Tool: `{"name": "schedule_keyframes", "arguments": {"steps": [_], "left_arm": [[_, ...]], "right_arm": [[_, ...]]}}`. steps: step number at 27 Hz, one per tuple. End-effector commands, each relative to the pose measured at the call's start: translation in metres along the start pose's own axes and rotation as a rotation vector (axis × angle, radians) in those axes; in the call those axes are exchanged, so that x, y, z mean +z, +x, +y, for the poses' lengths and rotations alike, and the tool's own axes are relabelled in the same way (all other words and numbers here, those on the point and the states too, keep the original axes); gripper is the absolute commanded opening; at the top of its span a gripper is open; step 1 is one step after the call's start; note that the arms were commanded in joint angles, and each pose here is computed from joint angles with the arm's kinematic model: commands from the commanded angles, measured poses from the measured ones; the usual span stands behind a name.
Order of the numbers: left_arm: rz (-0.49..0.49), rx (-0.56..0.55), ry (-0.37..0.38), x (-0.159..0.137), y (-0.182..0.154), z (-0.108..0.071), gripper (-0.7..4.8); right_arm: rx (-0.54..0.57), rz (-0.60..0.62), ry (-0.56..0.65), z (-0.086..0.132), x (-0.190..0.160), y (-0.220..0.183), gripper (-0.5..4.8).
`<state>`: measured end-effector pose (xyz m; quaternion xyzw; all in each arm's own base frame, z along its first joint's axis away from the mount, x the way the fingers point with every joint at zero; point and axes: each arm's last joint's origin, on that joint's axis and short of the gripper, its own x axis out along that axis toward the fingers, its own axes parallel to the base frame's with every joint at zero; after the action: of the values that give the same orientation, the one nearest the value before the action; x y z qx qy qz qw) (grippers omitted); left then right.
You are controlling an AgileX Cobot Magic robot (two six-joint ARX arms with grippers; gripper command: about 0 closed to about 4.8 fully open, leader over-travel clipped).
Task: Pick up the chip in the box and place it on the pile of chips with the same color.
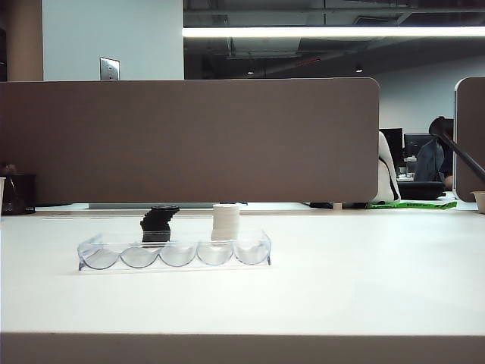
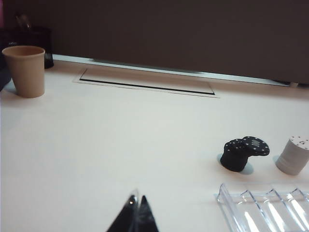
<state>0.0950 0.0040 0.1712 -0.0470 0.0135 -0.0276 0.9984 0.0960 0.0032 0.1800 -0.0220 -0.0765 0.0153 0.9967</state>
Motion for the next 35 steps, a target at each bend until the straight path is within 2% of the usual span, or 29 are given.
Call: {"name": "schedule_keyframes", "arguments": {"steps": [1, 7, 9, 12, 16, 22, 24, 27, 35], "left_arm": [[-0.006, 0.029, -0.040, -0.008, 0.002, 0.002, -0.03], [-0.013, 0.022, -0.039, -0.007, 0.002, 0.001, -0.03], [-0.004, -0.010, -0.032, -0.008, 0.003, -0.002, -0.03], [0.007, -0.063, 0.055, -0.009, 0.003, -0.008, -0.03], [0.038, 0.018, 0.130, -0.013, 0.003, -0.011, -0.03], [0.017, 0.022, 0.105, -0.011, 0.003, -0.011, -0.03], [0.015, 0.025, 0.115, -0.011, 0.003, -0.011, -0.03], [0.016, 0.028, 0.179, -0.011, 0.003, -0.011, -0.03], [0.015, 0.043, 0.175, -0.011, 0.003, -0.011, -0.03]], "right_arm": [[0.031, -0.013, 0.001, 0.001, 0.001, 0.000, -0.06], [0.033, 0.005, 0.001, 0.001, -0.001, 0.000, -0.06], [0.034, 0.029, 0.002, 0.001, -0.003, 0.000, -0.06], [0.034, 0.036, 0.002, 0.001, -0.004, 0.000, -0.06], [0.034, 0.037, 0.001, 0.001, -0.004, 0.000, -0.06], [0.030, 0.037, 0.001, 0.001, -0.004, 0.000, -0.06], [0.030, 0.038, 0.001, 0.001, -0.004, 0.000, -0.06], [0.027, 0.044, -0.010, 0.001, -0.004, 0.000, -0.06], [0.017, 0.087, -0.010, 0.001, -0.009, 0.000, -0.06]]}}
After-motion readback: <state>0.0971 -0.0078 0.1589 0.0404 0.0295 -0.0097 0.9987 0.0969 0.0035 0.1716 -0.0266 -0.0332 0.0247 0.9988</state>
